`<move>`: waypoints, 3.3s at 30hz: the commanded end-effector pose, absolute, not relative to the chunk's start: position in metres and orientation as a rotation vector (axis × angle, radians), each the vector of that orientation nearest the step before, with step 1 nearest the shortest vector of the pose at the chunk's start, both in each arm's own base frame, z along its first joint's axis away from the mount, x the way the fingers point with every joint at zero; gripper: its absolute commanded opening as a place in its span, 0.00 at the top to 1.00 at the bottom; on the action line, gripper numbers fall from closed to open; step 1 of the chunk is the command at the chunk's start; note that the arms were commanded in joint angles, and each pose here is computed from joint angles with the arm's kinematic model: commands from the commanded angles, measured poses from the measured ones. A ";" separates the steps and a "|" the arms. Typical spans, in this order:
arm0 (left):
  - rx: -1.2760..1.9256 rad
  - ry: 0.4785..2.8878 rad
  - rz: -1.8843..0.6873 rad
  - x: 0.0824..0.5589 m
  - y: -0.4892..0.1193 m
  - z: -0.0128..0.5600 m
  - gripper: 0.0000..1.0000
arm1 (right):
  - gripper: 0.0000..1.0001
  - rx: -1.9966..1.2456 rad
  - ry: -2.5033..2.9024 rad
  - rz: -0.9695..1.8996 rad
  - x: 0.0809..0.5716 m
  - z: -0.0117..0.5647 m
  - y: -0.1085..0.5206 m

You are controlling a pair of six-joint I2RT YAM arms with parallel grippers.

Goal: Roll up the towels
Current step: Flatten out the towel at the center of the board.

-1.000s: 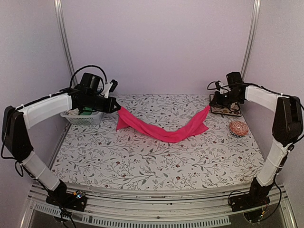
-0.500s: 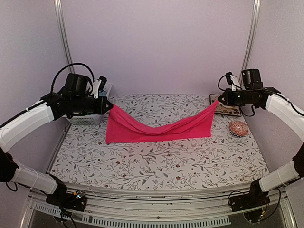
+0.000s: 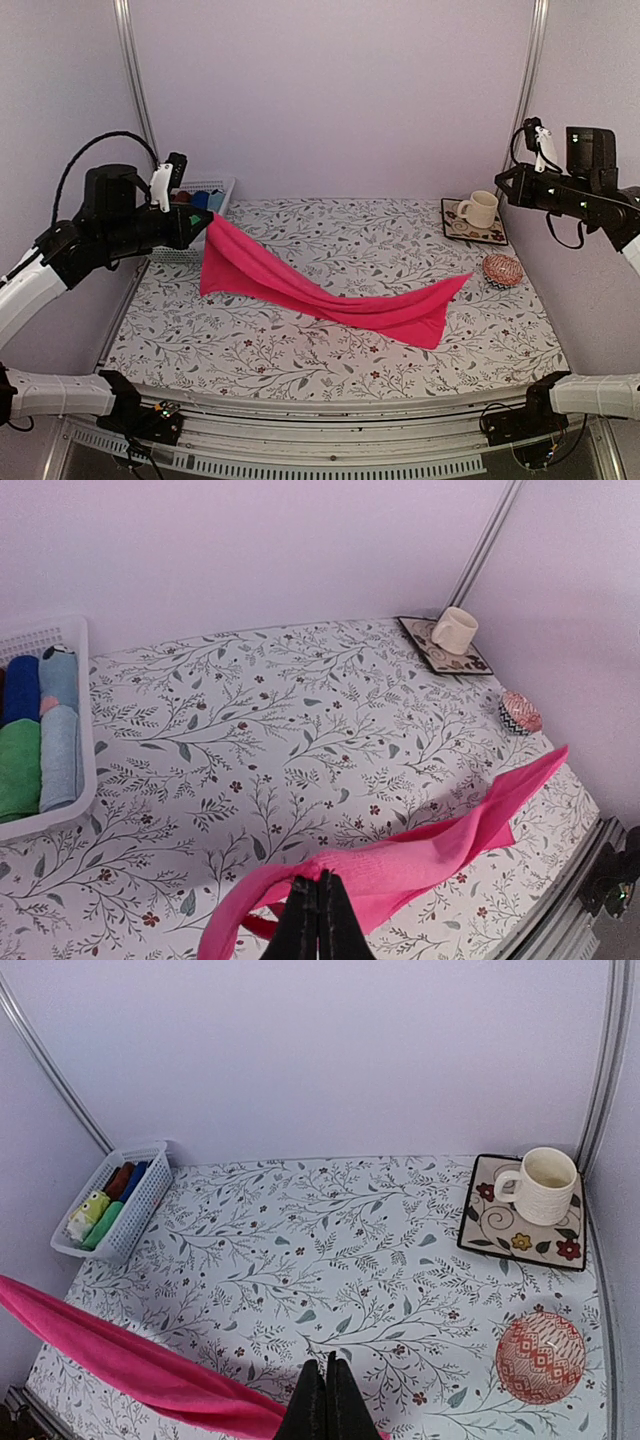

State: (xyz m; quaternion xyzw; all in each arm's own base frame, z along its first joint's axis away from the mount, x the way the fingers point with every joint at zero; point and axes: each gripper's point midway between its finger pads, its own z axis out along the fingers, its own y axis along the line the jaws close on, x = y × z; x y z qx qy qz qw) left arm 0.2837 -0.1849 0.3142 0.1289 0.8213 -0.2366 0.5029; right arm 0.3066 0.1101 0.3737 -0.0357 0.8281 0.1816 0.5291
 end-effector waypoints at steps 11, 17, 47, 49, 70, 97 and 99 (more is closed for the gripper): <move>0.177 2.451 -0.330 0.351 -0.194 0.172 1.00 | 0.97 -0.277 2.257 0.303 0.406 0.247 0.153; 0.104 2.503 -0.235 0.384 -0.172 0.141 1.00 | 0.69 -0.673 2.280 0.261 0.386 0.202 0.189; 1.313 1.976 0.131 0.343 -0.167 0.118 0.03 | 0.46 -1.163 2.234 0.274 0.329 0.158 0.244; 1.437 1.908 0.244 0.338 -0.159 0.104 0.03 | 0.46 -1.153 2.221 0.277 0.330 0.163 0.244; 1.488 1.518 0.592 0.390 -0.147 0.089 0.15 | 0.46 -1.133 2.211 0.311 0.333 0.167 0.250; 1.397 1.423 0.757 0.411 -0.155 0.072 0.26 | 0.46 -1.111 2.221 0.331 0.343 0.171 0.258; 1.393 1.411 0.768 0.410 -0.157 0.072 0.28 | 0.46 -1.111 2.220 0.332 0.344 0.172 0.259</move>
